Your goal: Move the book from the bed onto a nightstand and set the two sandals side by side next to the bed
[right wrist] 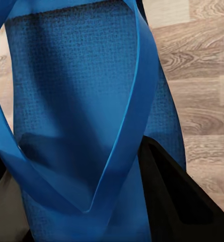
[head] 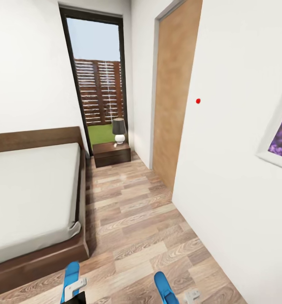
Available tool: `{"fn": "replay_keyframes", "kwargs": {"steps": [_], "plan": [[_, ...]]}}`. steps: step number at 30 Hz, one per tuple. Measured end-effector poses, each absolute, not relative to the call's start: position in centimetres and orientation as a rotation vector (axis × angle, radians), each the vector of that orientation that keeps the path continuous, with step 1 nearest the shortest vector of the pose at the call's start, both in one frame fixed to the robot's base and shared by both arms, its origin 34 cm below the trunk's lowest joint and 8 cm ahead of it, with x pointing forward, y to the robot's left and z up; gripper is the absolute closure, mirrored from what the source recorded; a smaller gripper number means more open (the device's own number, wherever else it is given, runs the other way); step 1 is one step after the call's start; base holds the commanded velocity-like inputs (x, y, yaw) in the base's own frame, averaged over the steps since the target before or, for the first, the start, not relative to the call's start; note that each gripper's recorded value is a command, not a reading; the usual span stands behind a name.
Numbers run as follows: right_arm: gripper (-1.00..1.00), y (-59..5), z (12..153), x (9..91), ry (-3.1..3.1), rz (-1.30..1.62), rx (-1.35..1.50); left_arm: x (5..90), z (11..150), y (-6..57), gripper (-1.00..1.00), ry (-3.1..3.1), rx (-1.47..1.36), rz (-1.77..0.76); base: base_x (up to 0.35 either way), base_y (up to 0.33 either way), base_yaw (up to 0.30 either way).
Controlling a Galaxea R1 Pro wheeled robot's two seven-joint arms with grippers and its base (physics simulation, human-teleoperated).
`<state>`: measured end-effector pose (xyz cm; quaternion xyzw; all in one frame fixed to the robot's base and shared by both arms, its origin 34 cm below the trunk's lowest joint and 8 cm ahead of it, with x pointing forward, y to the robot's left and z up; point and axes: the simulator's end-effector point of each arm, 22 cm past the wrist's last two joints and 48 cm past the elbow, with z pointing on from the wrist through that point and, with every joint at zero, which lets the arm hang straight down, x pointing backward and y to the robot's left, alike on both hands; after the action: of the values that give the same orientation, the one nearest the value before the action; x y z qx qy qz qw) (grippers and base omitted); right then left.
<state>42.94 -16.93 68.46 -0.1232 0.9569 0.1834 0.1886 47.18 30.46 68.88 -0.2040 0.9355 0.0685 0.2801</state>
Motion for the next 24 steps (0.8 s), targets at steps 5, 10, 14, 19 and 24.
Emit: {"fn": "replay_keyframes", "kwargs": {"steps": [5, 10, 14, 19, 24], "plan": [[1.0, -16.94, 68.27, 42.75, 2.697, 0.518, -0.346, 46.97, 68.66, 30.47, 1.0, 2.514, -0.548, 0.186, 0.33, 0.0, 0.046], [1.0, -16.93, 68.1, 42.59, 2.702, 0.519, -0.344, 46.79, 68.46, 30.47, 1.0, 2.519, -0.548, 0.187, 0.331, 0.014, 0.03], [1.0, -16.94, 68.06, 42.53, 2.704, 0.52, -0.343, 46.78, 68.43, 30.46, 1.0, 2.52, -0.547, 0.188, 0.332, 0.055, 0.007], [1.0, -16.93, 68.04, 42.52, 2.704, 0.52, -0.343, 46.76, 68.41, 30.46, 1.0, 2.521, -0.547, 0.188, 0.332, 0.02, 0.001], [1.0, -16.93, 68.04, 42.5, 2.704, 0.52, -0.344, 46.78, 68.43, 30.46, 1.0, 2.52, -0.547, 0.188, 0.332, 0.005, 0.0]]}}
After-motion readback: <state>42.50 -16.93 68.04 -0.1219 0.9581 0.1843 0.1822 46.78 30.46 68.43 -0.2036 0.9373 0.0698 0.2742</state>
